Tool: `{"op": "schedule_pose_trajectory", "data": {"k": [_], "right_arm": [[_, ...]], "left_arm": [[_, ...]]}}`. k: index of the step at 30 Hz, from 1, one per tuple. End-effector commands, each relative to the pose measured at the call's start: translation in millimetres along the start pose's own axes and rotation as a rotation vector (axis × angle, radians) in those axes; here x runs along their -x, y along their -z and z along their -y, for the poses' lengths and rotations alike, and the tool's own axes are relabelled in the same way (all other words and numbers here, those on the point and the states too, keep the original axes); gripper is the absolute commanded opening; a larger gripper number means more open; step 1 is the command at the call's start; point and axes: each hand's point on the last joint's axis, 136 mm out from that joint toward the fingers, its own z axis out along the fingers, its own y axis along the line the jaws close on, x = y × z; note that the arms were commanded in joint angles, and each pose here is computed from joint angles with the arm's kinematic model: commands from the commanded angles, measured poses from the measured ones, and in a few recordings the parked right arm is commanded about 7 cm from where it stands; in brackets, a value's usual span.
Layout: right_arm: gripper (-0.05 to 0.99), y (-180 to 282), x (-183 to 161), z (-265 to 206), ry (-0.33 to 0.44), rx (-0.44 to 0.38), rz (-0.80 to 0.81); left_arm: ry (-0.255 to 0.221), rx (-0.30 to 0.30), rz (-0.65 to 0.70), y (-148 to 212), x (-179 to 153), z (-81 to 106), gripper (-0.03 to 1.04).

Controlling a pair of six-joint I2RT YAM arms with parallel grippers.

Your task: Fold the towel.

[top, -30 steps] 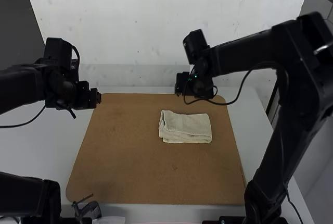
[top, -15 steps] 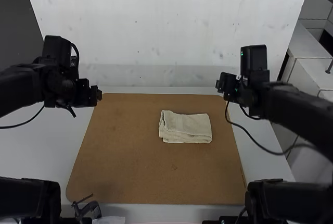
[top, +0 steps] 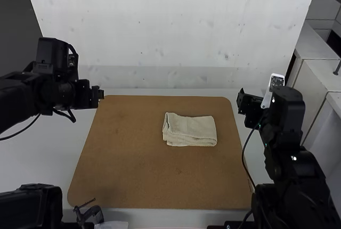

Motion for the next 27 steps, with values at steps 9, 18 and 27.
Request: {"op": "schedule_pose_trajectory", "data": {"k": [9,18,27], "right_arm": [[0.96,8.4,10.0,11.6,0.022,-0.044,0.100],[0.96,10.9,1.3,13.2,0.022,-0.043,0.136],[0.96,10.1,1.9,12.5,0.021,-0.039,0.145]], "left_arm": [[-0.002,0.019,0.196,50.7,18.7,-5.5,0.98],[0.070,0.016,0.350,106.3,31.6,-11.0,0.97],[0.162,0.066,0.458,142.7,39.1,-27.2,0.96]]}}
